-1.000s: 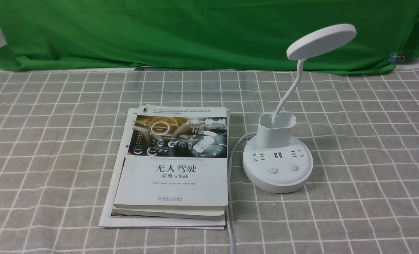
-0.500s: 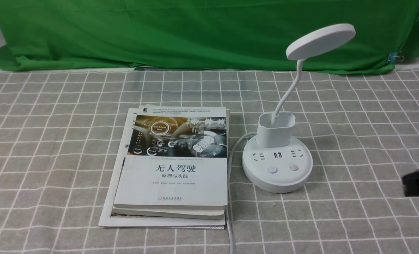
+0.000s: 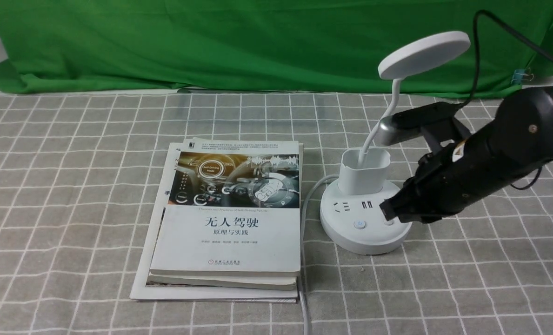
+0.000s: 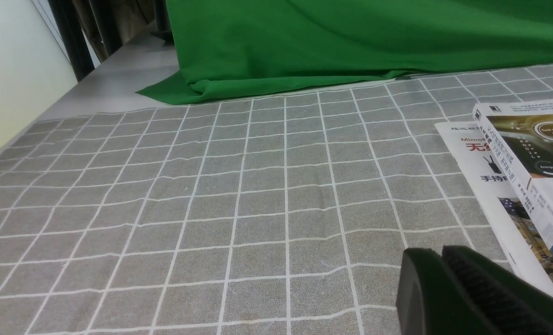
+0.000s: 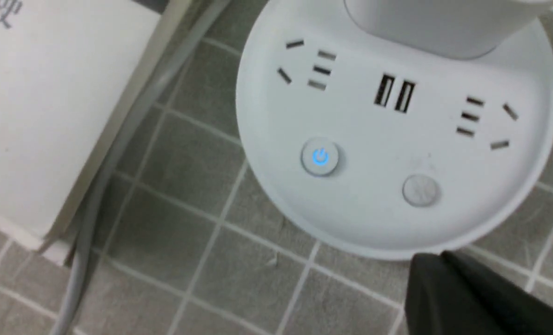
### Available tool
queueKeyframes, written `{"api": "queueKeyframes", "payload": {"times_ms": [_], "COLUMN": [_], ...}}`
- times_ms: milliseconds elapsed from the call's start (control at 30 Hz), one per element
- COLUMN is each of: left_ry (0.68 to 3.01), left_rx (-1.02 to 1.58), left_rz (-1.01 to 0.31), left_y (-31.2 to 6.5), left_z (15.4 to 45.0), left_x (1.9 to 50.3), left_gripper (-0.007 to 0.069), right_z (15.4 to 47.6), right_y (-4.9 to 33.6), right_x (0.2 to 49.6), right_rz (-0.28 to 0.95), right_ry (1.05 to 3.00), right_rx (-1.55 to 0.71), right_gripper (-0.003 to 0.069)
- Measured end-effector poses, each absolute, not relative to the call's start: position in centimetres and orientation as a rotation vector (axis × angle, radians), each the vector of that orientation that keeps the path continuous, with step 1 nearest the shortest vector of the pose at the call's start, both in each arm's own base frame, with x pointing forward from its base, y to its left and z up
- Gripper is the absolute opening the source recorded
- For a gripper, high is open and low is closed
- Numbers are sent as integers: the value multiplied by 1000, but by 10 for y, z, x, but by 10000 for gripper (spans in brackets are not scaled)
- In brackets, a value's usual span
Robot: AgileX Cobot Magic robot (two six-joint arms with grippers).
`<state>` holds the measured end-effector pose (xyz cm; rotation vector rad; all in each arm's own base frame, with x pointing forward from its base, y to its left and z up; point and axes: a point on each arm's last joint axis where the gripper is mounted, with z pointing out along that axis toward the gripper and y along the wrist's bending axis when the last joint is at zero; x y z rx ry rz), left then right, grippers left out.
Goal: Turn on the desk lamp on the grey coffee tablecloth with your hand.
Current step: 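Press the button on the base of the white desk lamp with the right gripper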
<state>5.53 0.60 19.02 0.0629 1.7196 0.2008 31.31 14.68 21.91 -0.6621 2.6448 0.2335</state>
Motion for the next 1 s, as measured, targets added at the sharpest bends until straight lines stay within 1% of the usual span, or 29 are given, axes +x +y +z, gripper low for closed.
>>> {"api": "queueKeyframes", "payload": {"times_ms": [233,433,500,633,833,1000], "left_ry": [1720,1720,1720,1720,1720,1720], "left_rx": [62,62,62,62,62,63], "left_rz": [200,200,200,200,200,201], "left_y": [6,6,6,6,6,6], "left_z": [190,190,190,190,190,190], "left_x": [55,55,55,55,55,55], "left_gripper": [19,19,19,19,19,19], "right_z": [202,190,180,177,181,216], "right_y": [155,157,158,159,159,155], "right_x": [333,337,339,342,341,330], "right_rz": [228,221,217,219,222,240], "right_ry": [2672,2693,2717,2719,2708,2650], "right_rx": [-668,-671,-674,-671,-668,-662], "right_gripper": [32,32,32,33,33,33]}}
